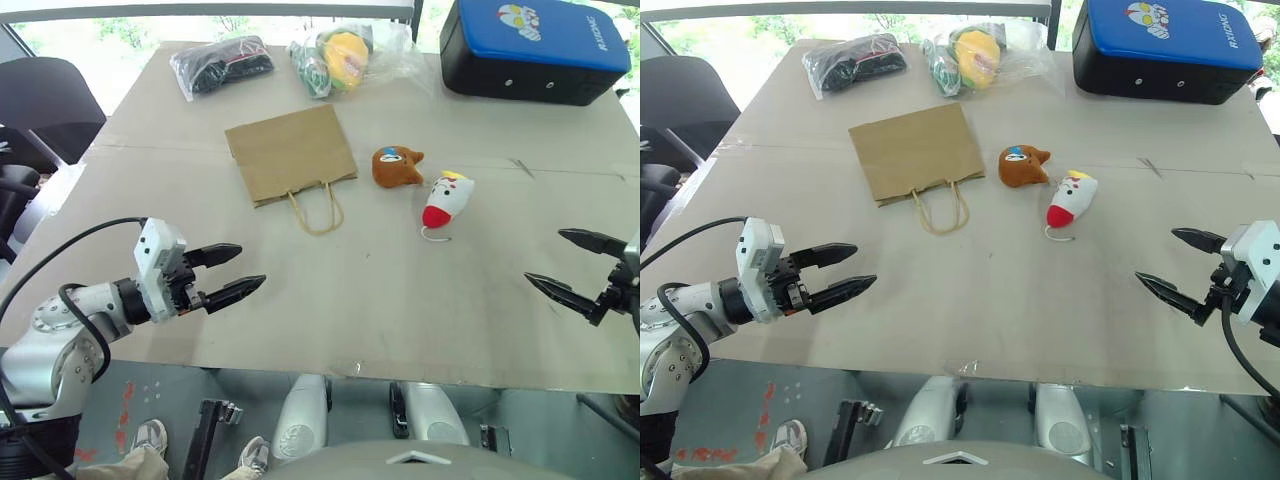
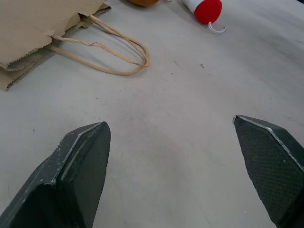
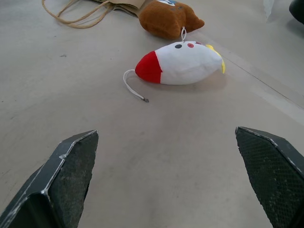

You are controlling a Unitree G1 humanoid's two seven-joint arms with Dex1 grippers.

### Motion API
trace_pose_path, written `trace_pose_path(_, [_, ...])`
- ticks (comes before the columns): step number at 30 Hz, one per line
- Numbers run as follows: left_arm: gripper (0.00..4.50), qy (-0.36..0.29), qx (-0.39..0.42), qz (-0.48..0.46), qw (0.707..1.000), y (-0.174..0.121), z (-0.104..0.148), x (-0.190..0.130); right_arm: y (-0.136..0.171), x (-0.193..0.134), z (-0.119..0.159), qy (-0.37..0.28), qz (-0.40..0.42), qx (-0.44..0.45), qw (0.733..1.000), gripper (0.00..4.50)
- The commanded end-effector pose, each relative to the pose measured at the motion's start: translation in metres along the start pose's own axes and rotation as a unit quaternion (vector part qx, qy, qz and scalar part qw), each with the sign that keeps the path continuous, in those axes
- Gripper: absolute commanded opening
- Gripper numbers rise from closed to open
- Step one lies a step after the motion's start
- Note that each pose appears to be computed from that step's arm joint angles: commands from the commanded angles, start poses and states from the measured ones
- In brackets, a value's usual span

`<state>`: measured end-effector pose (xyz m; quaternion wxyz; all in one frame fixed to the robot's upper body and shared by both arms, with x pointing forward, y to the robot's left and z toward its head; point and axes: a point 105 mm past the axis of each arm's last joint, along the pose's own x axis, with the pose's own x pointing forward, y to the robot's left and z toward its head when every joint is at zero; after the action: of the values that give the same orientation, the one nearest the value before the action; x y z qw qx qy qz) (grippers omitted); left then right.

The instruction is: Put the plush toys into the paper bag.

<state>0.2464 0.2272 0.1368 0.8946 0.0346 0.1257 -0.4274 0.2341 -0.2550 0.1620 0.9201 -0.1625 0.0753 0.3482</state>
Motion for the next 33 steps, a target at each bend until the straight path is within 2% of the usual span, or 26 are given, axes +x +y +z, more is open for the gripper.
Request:
trace_pose_path(1, [4.45, -0.008, 0.044, 0.024, 0.999, 0.02, 0.016, 0.013, 0.012, 0.016, 0.015, -0.039, -0.013, -0.012, 0.999, 4.5])
trace_pose_path(4, [4.45, -0.011, 0.132, 0.064, 0.989, 0.05, 0.042, 0.05, 0.042, 0.05, 0.029, -0.078, -0.005, -0.014, 0.997, 4.5])
trace_pose_path(8, [4.45, 0.022, 0.208, 0.071, 0.975, 0.067, 0.045, 0.063, 0.061, 0.063, 0.029, -0.064, 0.002, -0.015, 0.998, 4.5])
trace_pose_path(14, [4.45, 0.074, 0.348, 0.023, 0.934, 0.072, 0.041, 0.087, 0.077, 0.072, 0.033, -0.073, 0.009, -0.01, 0.997, 4.5])
trace_pose_path(21, [4.45, 0.06, 0.396, 0.0, 0.916, 0.072, 0.04, 0.113, 0.079, 0.067, 0.032, -0.065, -0.02, 0.0, 0.998, 4.5])
trace_pose_path(24, [3.7, 0.031, 0.38, -0.026, 0.924, 0.063, 0.04, 0.122, 0.08, 0.067, 0.031, -0.062, -0.027, 0.005, 0.998, 4.5])
trace_pose_path(27, [2.23, 0.019, 0.36, -0.046, 0.932, 0.056, 0.035, 0.126, 0.084, 0.065, 0.029, -0.063, -0.026, 0.024, 0.997, 4.5])
trace_pose_path(28, [1.92, 0.008, 0.338, -0.049, 0.94, 0.054, 0.035, 0.127, 0.085, 0.065, 0.029, -0.067, -0.025, 0.033, 0.997, 4.11])
trace_pose_path(29, [1.38, -0.012, 0.3, -0.052, 0.952, 0.051, 0.037, 0.128, 0.087, 0.064, 0.028, -0.068, -0.017, 0.047, 0.996, 3.96])
trace_pose_path(30, [1.07, -0.03, 0.263, -0.06, 0.963, 0.047, 0.038, 0.128, 0.088, 0.064, 0.027, -0.068, -0.013, 0.05, 0.996, 3.63])
trace_pose_path(32, [0.1, -0.069, 0.18, -0.081, 0.978, 0.036, 0.044, 0.126, 0.088, 0.064, 0.025, -0.066, -0.01, 0.051, 0.996, 2.65])
trace_pose_path(33, [0.0, -0.084, 0.149, -0.089, 0.981, 0.03, 0.047, 0.124, 0.088, 0.065, 0.026, -0.066, -0.006, 0.049, 0.997, 2.09])
